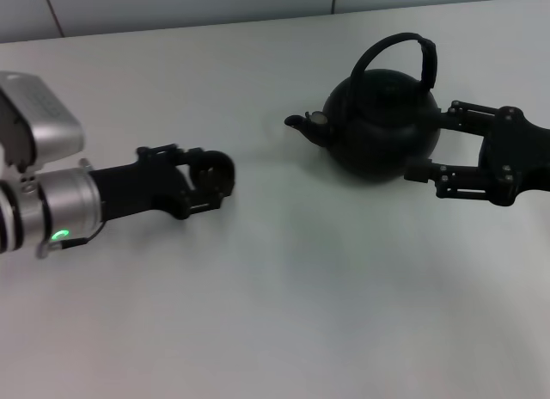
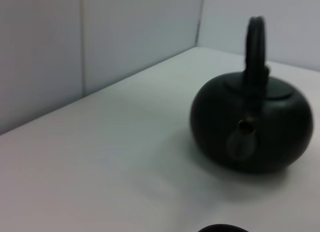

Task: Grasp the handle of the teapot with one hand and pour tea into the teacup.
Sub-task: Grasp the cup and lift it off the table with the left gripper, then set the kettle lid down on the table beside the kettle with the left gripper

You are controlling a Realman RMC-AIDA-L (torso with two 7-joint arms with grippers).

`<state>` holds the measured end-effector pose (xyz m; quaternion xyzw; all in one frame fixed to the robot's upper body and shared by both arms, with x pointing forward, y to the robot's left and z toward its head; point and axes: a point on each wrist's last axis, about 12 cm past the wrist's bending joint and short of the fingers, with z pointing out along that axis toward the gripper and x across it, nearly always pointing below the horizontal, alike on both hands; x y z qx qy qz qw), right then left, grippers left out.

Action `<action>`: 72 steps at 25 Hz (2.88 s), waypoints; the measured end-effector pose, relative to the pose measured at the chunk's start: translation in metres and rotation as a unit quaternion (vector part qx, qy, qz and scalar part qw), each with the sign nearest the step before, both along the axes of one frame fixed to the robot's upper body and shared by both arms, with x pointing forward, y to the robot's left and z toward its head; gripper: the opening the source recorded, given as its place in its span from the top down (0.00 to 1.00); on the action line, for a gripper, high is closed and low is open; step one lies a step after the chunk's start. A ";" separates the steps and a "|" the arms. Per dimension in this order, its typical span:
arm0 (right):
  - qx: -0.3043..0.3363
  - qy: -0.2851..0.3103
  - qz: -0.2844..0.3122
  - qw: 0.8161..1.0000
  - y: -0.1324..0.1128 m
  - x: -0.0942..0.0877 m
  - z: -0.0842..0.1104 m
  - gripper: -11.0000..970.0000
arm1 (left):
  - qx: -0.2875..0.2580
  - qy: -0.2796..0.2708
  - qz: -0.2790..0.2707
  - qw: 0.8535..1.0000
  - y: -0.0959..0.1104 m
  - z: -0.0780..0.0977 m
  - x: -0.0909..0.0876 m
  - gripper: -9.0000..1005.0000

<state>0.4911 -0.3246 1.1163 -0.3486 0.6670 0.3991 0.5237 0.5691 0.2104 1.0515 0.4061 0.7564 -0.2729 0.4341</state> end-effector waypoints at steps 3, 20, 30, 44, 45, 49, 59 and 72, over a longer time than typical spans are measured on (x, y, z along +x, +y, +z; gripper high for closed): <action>0.000 0.000 0.001 1.000 0.001 0.000 0.000 0.17 | -0.006 -0.006 -0.020 1.000 -0.013 0.004 0.002 0.32; 0.000 0.002 0.010 1.000 0.004 0.000 -0.001 0.17 | 0.023 -0.003 -0.037 0.999 -0.027 -0.005 -0.002 0.32; -0.002 0.000 0.014 1.000 0.005 0.001 0.000 0.17 | 0.024 -0.001 -0.034 0.999 -0.026 -0.007 -0.003 0.32; -0.001 -0.002 0.013 1.000 0.006 0.004 0.002 0.17 | 0.025 -0.008 -0.024 0.999 -0.022 -0.005 0.000 0.28; -0.001 -0.002 0.013 1.000 0.006 0.004 0.002 0.17 | 0.026 -0.008 -0.024 0.999 -0.022 -0.005 0.000 0.28; -0.001 -0.003 0.014 1.000 0.007 0.005 0.002 0.17 | 0.030 -0.011 -0.022 0.999 -0.022 -0.004 0.001 0.26; 0.002 -0.005 0.016 1.000 0.009 0.008 0.003 0.17 | 0.033 -0.017 -0.021 0.999 -0.020 -0.002 0.003 0.14; 0.000 -0.004 0.007 1.000 0.008 0.010 0.002 0.17 | 0.013 -0.032 -0.022 0.999 -0.013 0.007 -0.004 0.14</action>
